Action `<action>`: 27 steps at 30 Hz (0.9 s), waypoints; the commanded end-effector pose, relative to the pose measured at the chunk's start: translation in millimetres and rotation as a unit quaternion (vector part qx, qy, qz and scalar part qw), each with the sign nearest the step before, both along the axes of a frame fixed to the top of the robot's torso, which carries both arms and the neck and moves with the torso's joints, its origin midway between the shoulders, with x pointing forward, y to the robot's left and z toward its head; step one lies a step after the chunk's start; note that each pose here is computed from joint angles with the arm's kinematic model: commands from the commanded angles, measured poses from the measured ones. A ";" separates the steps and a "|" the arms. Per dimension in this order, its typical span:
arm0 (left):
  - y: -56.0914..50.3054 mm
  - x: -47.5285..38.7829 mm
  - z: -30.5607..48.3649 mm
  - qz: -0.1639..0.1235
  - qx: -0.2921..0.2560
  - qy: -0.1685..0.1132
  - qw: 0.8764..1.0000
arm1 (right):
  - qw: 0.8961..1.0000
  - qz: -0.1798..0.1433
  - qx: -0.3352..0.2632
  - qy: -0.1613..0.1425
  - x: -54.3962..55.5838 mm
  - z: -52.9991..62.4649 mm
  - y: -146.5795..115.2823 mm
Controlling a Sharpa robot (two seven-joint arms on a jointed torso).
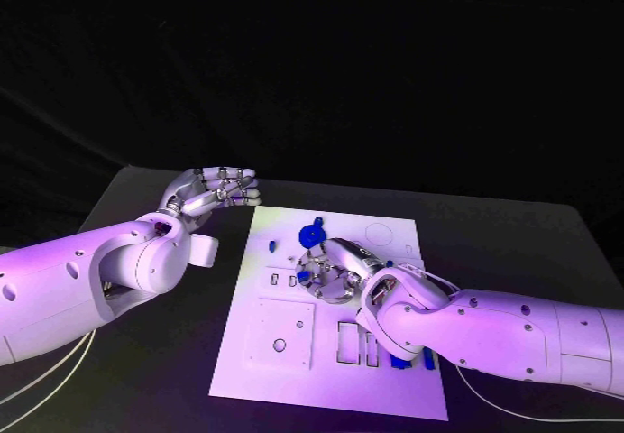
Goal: Assemble the parts on the task board
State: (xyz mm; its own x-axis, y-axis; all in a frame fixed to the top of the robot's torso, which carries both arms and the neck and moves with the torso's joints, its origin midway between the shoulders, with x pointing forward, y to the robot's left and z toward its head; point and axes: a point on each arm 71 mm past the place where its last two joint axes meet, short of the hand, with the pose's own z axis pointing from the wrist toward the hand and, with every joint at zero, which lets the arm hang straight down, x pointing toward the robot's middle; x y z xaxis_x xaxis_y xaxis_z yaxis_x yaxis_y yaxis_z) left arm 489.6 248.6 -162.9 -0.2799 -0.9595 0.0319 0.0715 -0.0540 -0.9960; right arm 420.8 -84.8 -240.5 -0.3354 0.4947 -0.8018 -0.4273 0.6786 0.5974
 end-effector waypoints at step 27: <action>-2.0 0.0 0.5 -0.008 -0.003 -0.003 1.000 | 1.000 -0.003 -0.024 -0.004 -2.2 -0.9 -5.9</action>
State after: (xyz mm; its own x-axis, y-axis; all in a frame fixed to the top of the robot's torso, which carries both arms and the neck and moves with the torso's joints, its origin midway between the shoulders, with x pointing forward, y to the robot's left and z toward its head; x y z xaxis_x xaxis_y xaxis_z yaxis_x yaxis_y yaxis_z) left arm 490.0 248.7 -163.4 -0.2790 -0.9598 0.0316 0.0703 -0.0532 -0.9961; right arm 419.9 -91.6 -240.4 -0.3197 0.4776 -0.8183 -0.4222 0.7013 0.5743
